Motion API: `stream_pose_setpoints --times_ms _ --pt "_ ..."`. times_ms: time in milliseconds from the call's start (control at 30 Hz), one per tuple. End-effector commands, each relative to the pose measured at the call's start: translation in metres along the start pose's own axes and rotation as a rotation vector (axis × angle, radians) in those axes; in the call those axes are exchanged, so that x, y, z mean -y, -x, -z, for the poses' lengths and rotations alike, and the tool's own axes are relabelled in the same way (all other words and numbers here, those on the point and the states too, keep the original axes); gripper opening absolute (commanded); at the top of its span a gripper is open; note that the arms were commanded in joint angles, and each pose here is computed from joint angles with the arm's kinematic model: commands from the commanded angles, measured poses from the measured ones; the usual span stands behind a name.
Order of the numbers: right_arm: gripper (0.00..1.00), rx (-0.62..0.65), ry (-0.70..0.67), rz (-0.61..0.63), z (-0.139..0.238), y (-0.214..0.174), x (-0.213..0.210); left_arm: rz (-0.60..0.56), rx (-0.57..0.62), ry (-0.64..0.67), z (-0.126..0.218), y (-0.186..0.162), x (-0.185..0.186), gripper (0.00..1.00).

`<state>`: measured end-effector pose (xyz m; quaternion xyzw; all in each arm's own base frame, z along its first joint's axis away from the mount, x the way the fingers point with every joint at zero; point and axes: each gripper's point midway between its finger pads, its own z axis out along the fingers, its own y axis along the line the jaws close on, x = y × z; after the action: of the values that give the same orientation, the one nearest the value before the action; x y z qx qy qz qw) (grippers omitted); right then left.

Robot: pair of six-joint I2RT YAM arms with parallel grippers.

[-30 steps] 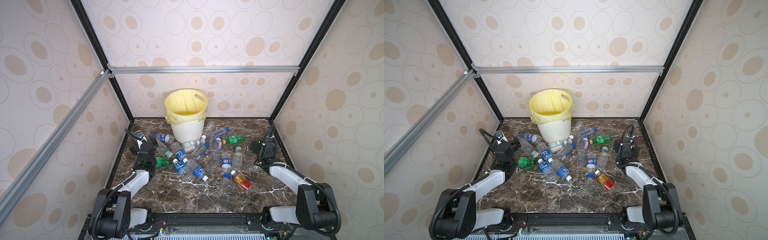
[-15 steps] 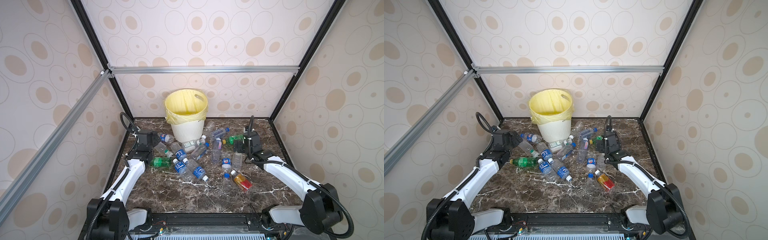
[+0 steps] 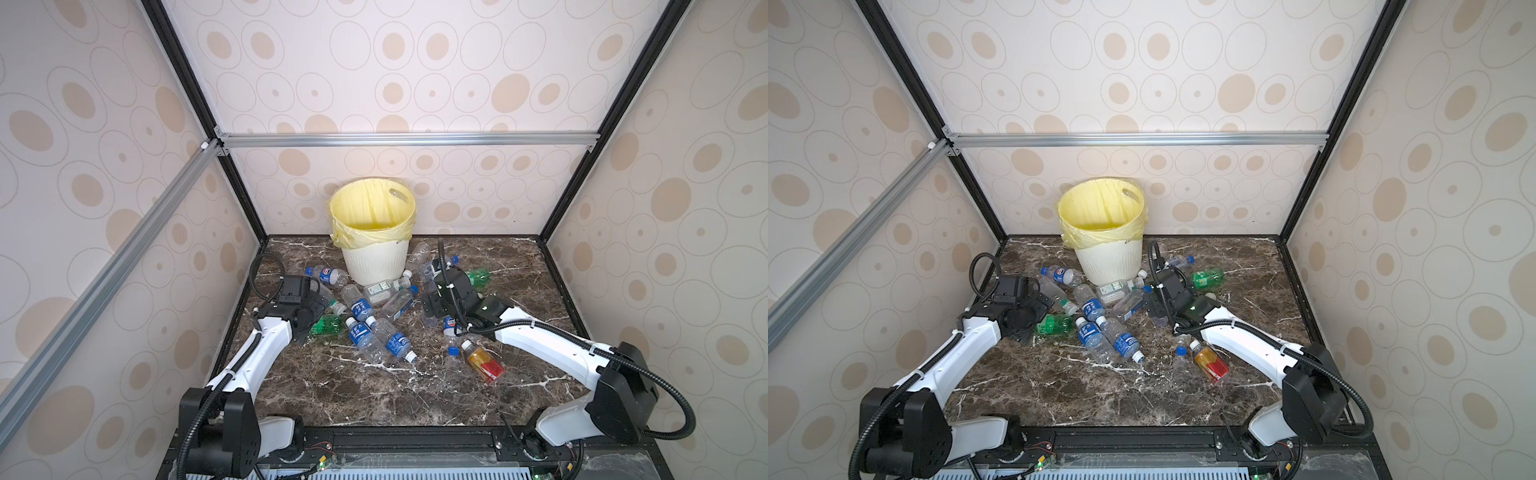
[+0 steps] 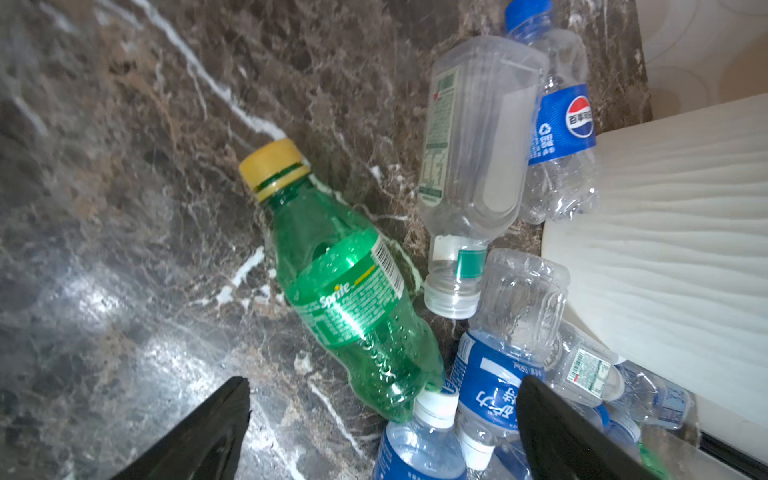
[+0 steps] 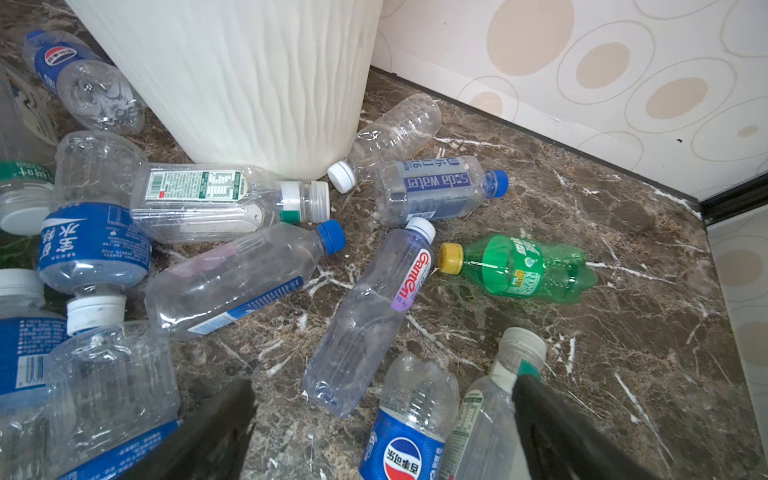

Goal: Throw the plastic bottles in the bin
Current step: 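Reach the right gripper toward the green Sprite bottle while the left arm advances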

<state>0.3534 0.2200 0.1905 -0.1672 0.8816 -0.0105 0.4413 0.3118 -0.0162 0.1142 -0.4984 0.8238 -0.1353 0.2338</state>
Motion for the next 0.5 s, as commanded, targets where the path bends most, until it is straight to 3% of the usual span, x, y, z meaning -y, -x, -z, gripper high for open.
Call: stream_pose_setpoints --times_ms 0,467 --pt "1.00 -0.002 0.001 -0.017 0.003 0.005 -0.003 0.137 -0.027 0.024 0.005 -0.006 -0.013 0.99" --pt "1.00 -0.012 0.019 0.008 0.009 -0.003 -0.012 0.130 -0.033 0.023 -0.027 0.000 -0.006 0.98"
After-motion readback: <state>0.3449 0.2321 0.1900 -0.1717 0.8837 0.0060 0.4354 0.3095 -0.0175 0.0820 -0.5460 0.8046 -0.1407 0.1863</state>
